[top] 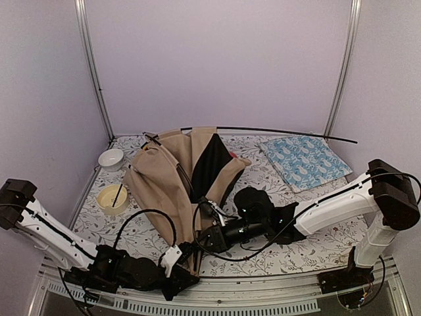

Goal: Set up the pet tent

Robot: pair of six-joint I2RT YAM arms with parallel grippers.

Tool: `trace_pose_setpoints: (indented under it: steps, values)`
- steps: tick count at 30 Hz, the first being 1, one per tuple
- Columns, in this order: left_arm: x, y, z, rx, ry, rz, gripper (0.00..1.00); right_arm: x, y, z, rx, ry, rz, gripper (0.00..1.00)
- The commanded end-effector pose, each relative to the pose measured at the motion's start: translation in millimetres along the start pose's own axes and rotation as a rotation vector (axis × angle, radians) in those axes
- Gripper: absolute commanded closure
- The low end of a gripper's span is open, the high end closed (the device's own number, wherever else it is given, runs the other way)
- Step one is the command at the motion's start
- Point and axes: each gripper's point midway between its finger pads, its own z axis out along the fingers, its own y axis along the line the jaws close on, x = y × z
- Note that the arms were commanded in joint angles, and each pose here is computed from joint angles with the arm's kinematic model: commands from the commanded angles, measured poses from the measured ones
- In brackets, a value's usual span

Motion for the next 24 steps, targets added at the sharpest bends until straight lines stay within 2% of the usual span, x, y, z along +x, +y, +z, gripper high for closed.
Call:
trace_pose_setpoints:
  steps: [1,24]
  values:
    - [60,-36,-16,0.199,0.26,0.042,1.0,-98,17,-25,-0.048,-0.337,-0.032,1.0]
    - [40,-29,-23,0.191,0.19,0.017,1.0,-65,20,5,-0.064,-0.243,-0.012,1.0]
